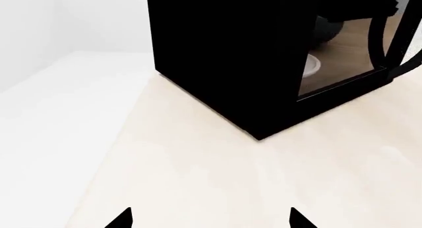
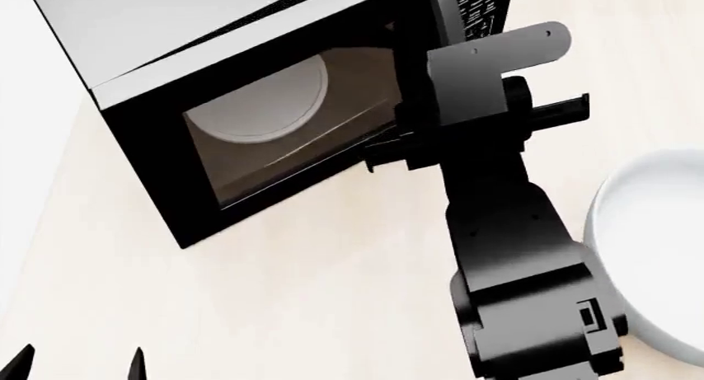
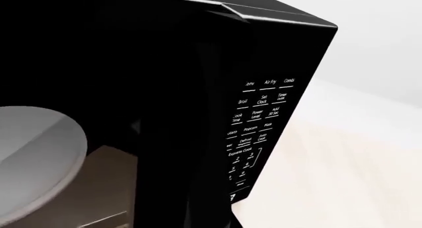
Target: Open the microwave.
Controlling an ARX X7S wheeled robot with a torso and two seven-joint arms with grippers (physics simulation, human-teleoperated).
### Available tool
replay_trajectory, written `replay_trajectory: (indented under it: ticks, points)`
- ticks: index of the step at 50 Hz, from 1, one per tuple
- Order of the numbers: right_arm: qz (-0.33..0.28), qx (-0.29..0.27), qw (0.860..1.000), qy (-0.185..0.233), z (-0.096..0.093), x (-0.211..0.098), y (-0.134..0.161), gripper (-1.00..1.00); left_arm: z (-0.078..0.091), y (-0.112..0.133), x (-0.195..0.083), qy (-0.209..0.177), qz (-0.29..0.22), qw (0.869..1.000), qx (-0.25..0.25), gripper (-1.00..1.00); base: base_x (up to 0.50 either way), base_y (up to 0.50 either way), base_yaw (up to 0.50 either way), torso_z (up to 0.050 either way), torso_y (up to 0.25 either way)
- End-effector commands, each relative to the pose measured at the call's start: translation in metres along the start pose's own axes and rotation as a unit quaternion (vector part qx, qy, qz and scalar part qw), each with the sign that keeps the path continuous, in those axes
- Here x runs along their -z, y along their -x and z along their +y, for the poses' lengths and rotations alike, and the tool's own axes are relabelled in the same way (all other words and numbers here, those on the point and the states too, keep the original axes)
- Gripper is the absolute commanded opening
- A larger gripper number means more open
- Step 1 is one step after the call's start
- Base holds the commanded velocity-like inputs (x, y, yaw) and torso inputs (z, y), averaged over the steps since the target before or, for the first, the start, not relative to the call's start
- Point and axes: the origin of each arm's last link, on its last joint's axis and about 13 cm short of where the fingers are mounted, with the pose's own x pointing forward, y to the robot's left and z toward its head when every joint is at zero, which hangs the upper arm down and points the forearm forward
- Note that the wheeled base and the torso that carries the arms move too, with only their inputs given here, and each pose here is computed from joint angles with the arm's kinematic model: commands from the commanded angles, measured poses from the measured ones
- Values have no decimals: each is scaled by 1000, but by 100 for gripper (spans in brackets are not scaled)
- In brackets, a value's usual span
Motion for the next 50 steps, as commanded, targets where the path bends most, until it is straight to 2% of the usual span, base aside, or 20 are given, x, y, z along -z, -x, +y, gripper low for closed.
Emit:
replay_trajectory:
  ticks: [1,19,50]
  points:
    - [-15,-28,999,-9,5,5,22,-100,1,0,-1,1,-1,1000,-1,100,0,0,0,0,0]
    - [-37,-31,998,-34,14,14,66,-100,-1,2,1,-3,-1,1000,0,100,0,0,0,0,1]
    - [-58,-77,995,-31,38,24,124,-100,0,0,1,0,0,1000,-3,100,0,0,0,1,3]
